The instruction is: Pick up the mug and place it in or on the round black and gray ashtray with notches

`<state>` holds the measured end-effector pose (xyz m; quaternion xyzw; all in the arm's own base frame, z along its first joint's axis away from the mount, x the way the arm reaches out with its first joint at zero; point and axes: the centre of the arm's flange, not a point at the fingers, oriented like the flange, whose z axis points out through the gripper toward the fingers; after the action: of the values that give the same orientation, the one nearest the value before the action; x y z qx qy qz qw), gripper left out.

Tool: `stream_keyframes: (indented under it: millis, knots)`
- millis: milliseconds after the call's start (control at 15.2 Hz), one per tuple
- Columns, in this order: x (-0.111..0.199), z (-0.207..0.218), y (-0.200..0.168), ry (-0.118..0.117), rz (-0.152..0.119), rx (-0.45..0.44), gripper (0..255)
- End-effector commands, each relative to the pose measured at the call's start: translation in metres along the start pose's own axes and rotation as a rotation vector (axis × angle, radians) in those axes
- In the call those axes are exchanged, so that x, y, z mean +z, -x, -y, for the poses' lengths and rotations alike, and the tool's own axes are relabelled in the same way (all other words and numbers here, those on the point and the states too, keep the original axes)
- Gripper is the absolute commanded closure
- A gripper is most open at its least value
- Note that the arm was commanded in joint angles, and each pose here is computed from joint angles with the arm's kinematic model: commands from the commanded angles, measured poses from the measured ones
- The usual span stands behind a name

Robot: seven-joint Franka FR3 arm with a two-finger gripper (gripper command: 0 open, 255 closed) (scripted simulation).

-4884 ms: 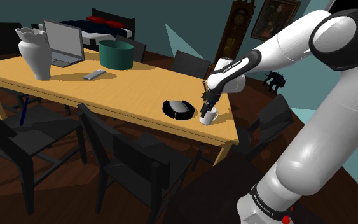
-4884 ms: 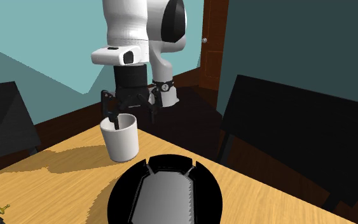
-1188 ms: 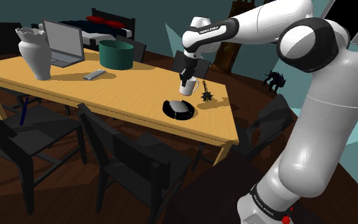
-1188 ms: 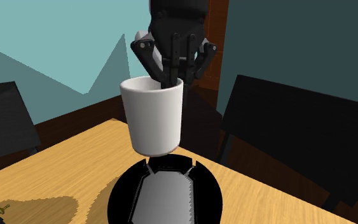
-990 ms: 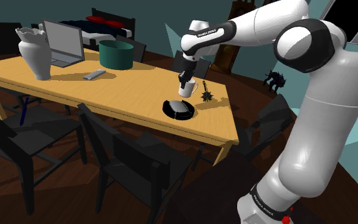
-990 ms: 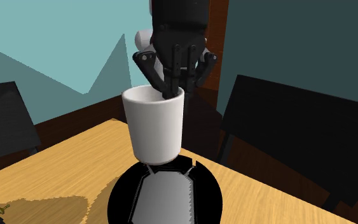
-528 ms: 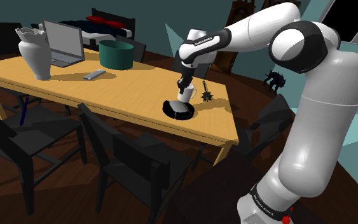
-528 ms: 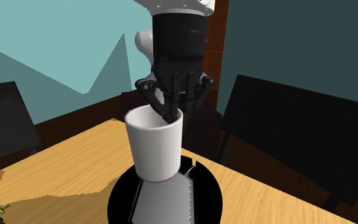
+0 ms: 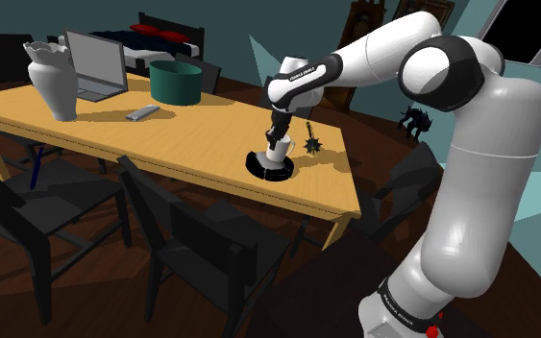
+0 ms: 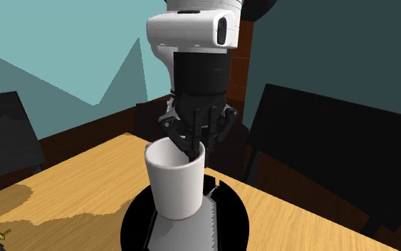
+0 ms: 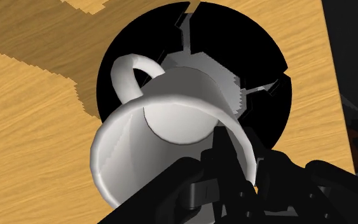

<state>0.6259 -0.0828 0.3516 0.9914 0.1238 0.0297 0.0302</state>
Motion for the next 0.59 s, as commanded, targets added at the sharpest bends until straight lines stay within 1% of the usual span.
stream_keyframes:
  millis: [0,330,396,528]
  knots:
    - [0.0011,0.0005,0.0002,0.0,-0.001,0.0,255]
    - [0.0011,0.0005,0.0002,0.0,-0.001,0.0,255]
    - [0.0011,0.0005,0.0003,0.0,-0.001,0.0,0]
    - [0.0011,0.0005,0.0002,0.0,-0.001,0.0,0]
